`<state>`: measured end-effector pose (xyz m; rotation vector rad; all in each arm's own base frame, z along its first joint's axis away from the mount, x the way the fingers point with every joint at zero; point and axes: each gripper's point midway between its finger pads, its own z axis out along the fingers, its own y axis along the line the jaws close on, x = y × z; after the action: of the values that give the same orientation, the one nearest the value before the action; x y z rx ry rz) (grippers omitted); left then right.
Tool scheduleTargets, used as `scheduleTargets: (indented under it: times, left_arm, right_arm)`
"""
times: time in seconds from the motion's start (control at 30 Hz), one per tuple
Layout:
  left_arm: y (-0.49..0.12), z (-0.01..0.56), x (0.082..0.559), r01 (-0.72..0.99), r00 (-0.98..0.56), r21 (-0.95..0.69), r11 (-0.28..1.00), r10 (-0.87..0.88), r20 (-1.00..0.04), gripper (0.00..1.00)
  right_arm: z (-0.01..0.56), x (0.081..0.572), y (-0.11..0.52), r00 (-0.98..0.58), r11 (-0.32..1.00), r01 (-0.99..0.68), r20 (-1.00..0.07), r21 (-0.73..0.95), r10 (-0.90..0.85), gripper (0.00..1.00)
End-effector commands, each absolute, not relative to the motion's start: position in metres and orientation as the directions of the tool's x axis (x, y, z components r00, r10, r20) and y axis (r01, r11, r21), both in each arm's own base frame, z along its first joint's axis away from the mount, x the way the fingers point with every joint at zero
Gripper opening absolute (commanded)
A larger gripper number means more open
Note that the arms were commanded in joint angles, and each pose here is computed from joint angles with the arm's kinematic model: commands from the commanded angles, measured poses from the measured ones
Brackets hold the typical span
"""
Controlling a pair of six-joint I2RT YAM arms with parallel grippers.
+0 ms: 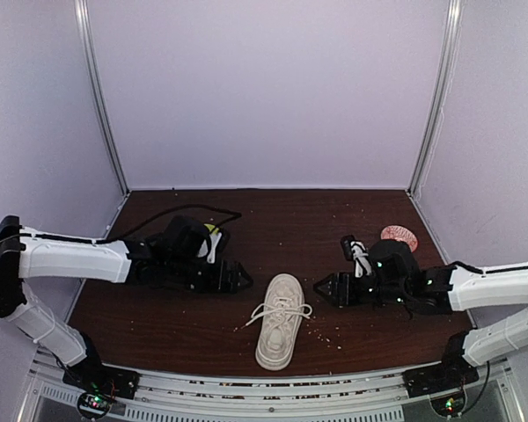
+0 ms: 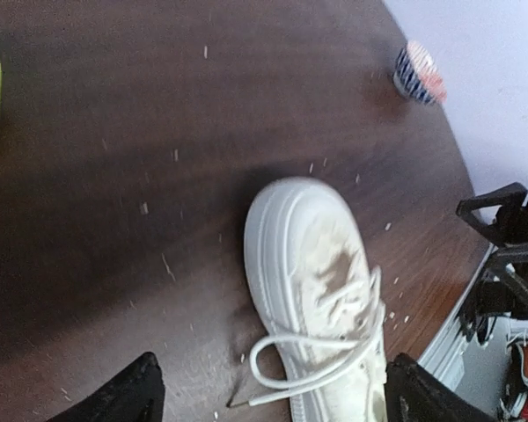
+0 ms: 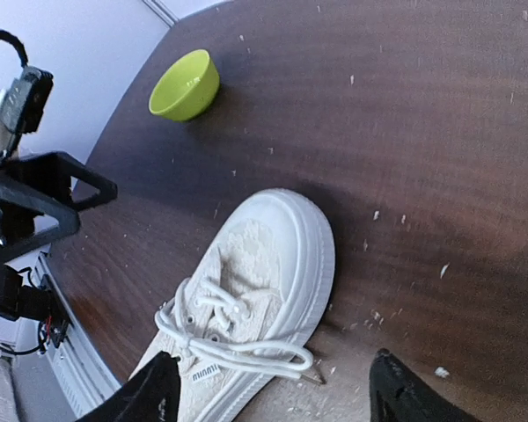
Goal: Tie the shoes
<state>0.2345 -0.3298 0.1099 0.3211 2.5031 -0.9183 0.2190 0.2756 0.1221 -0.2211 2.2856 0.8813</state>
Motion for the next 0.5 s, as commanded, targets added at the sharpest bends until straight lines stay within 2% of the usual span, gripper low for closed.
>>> scheduleTargets:
  times: [0.0, 0.07, 0.1, 0.13, 0.2, 0.3, 0.4, 0.47]
  left_arm:
    - [-0.293, 0.162, 0.284, 0.418, -0.768, -0.434, 0.798, 0.056, -0.638, 0.90]
    - [-0.258, 0.163, 0.308, 0.360, -0.757, -0.411, 0.837, 0.004, -0.653, 0.90]
    - [-0.235, 0.161, 0.320, 0.321, -0.747, -0.390, 0.863, -0.022, -0.665, 0.91]
    - [-0.209, 0.158, 0.330, 0.266, -0.744, -0.389, 0.882, -0.069, -0.665, 0.91]
    - [-0.150, 0.152, 0.346, 0.144, -0.721, -0.411, 0.900, -0.189, -0.667, 0.91]
    - [-0.043, 0.148, 0.352, -0.100, -0.606, -0.410, 0.907, -0.382, -0.698, 0.91]
    - [0.032, 0.150, 0.332, -0.300, -0.478, -0.323, 0.897, -0.435, -0.763, 0.94]
    - [0.063, 0.159, 0.317, -0.402, -0.397, -0.224, 0.888, -0.390, -0.831, 0.98]
  right_arm:
    - [0.152, 0.255, 0.237, -0.699, 0.850, -0.351, -0.714, 0.394, 0.043, 0.80]
    - [0.161, 0.273, 0.215, -0.685, 0.884, -0.312, -0.727, 0.349, 0.045, 0.88]
    - [0.167, 0.282, 0.201, -0.673, 0.901, -0.289, -0.738, 0.324, 0.049, 0.98]
    - [0.172, 0.292, 0.184, -0.658, 0.919, -0.257, -0.750, 0.299, 0.060, 1.00]
    - [0.180, 0.313, 0.139, -0.625, 0.950, -0.158, -0.772, 0.271, 0.117, 1.00]
    - [0.187, 0.331, 0.071, -0.552, 0.964, -0.003, -0.804, 0.266, 0.220, 1.00]
    - [0.193, 0.337, 0.013, -0.443, 0.955, 0.135, -0.846, 0.263, 0.296, 1.00]
    - [0.196, 0.337, -0.013, -0.359, 0.950, 0.205, -0.885, 0.235, 0.296, 0.99]
